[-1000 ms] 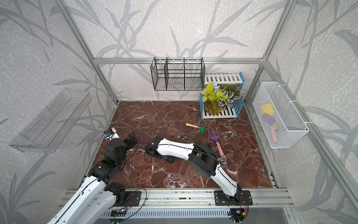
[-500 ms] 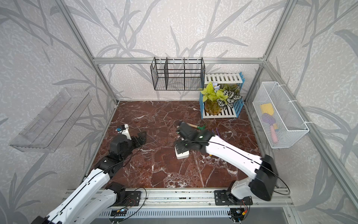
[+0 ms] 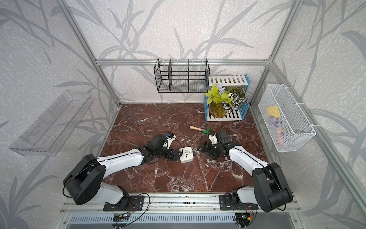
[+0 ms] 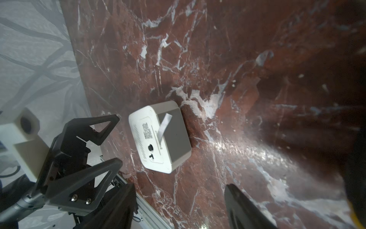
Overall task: Remove the battery from the alarm
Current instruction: Remove the cover from the alarm.
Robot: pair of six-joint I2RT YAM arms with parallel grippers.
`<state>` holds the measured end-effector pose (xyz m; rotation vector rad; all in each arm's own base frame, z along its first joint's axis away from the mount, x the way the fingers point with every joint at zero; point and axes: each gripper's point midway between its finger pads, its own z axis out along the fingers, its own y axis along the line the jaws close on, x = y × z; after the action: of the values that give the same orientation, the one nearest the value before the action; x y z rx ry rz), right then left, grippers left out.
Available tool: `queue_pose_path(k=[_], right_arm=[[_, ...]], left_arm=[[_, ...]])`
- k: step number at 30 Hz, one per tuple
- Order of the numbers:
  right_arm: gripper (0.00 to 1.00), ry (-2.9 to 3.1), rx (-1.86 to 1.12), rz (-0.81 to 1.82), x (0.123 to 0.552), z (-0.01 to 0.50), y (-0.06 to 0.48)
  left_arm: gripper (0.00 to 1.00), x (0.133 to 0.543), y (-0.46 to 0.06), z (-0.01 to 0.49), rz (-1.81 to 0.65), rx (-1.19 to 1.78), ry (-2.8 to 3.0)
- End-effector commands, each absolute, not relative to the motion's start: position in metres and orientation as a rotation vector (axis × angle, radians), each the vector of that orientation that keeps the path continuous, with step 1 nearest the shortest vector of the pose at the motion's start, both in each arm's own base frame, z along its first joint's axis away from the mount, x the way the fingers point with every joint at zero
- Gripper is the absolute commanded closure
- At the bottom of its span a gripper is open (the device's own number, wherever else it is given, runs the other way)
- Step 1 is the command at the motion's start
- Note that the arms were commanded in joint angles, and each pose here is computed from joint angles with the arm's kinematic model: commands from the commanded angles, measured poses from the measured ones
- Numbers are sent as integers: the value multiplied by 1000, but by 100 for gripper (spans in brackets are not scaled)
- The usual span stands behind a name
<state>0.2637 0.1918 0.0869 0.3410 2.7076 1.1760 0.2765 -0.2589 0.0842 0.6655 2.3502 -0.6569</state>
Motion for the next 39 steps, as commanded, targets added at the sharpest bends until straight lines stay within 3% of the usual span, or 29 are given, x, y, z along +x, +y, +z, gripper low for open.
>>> queue_pose_path(k=[1, 5, 11, 20, 39], right_arm=[[28, 2627, 303, 1333, 280, 105, 210], [42, 2648, 359, 1403, 288, 93, 219], [48, 2690, 446, 1396, 296, 71, 221], [50, 2684, 473, 1444, 302, 63, 229], [60, 2693, 503, 1453, 307, 58, 236]], left_arm=[[0, 270, -259, 100, -470, 1170, 2029], [0, 243, -265, 87, -468, 1511, 1771], [0, 251, -280, 87, -489, 1584, 1700], [0, 279, -295, 72, -389, 1546, 1756], [0, 289, -312, 39, -350, 1626, 1893]])
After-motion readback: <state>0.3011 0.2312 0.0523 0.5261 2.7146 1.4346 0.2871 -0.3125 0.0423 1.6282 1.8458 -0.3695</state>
